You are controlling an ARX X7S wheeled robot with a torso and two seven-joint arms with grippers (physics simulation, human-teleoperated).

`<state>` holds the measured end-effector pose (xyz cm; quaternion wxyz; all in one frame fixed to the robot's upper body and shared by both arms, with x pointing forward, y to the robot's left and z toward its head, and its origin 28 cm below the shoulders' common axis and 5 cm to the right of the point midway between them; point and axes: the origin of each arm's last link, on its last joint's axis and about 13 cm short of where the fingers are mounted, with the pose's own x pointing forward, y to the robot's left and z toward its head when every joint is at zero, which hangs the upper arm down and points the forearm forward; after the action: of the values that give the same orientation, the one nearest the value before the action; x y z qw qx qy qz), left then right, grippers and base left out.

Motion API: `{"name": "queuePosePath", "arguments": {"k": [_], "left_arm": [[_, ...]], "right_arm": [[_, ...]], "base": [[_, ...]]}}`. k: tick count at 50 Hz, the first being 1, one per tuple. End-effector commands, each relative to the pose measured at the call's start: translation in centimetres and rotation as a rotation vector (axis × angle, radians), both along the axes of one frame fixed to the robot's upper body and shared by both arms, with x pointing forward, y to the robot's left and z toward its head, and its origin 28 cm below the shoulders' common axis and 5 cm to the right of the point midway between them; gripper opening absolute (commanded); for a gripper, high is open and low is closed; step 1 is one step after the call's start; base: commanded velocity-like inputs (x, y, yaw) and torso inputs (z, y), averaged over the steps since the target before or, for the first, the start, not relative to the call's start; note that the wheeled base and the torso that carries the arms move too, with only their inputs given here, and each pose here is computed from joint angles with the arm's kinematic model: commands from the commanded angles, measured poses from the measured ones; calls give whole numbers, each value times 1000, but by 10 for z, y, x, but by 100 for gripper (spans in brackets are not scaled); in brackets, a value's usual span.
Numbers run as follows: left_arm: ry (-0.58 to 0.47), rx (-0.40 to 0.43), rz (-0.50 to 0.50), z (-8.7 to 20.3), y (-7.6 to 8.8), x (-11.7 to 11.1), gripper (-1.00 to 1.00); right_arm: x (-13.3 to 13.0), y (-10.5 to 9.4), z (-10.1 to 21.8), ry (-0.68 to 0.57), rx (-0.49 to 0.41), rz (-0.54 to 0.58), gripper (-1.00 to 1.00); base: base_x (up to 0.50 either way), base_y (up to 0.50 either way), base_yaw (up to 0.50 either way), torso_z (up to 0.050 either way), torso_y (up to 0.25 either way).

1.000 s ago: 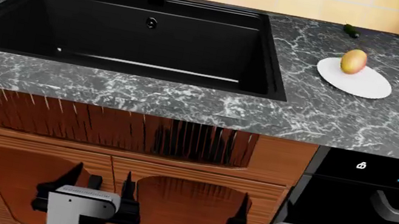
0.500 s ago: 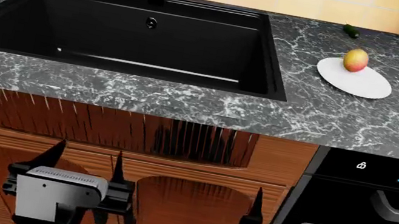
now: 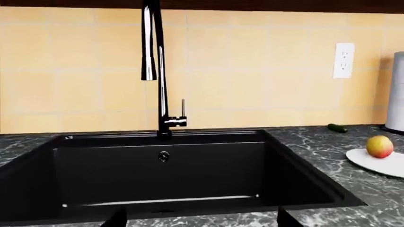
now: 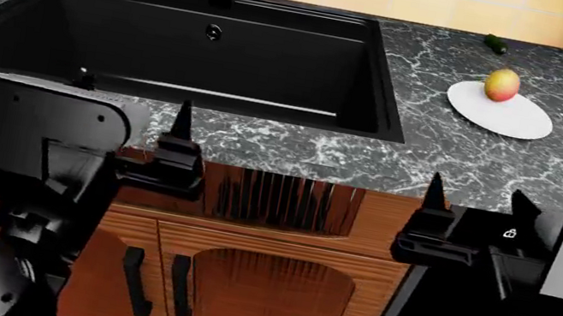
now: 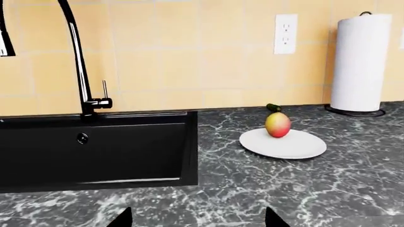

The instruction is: Pick the mango from the counter and place it in the sink. Then turn on the sink faucet.

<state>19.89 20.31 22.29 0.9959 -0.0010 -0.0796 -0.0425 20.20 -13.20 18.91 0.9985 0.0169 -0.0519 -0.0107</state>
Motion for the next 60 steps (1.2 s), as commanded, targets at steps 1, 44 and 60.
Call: {"name": "queuePosePath", "arguments": {"k": [1,44,60], "left_arm": [[-67,89,-39,63,2,4,100],[-5,86,10,189,18,63,100],[-27,67,12,202,21,61,100]], "right_arm": [[10,-4,53,-17,-4,43,100],[85,-8,221,31,-108,95,100],[81,-9,228,10,-101,96,100]], "base": [[0,0,0,0,0],[23,0,0,0,0],[500,0,0,0,0]]}}
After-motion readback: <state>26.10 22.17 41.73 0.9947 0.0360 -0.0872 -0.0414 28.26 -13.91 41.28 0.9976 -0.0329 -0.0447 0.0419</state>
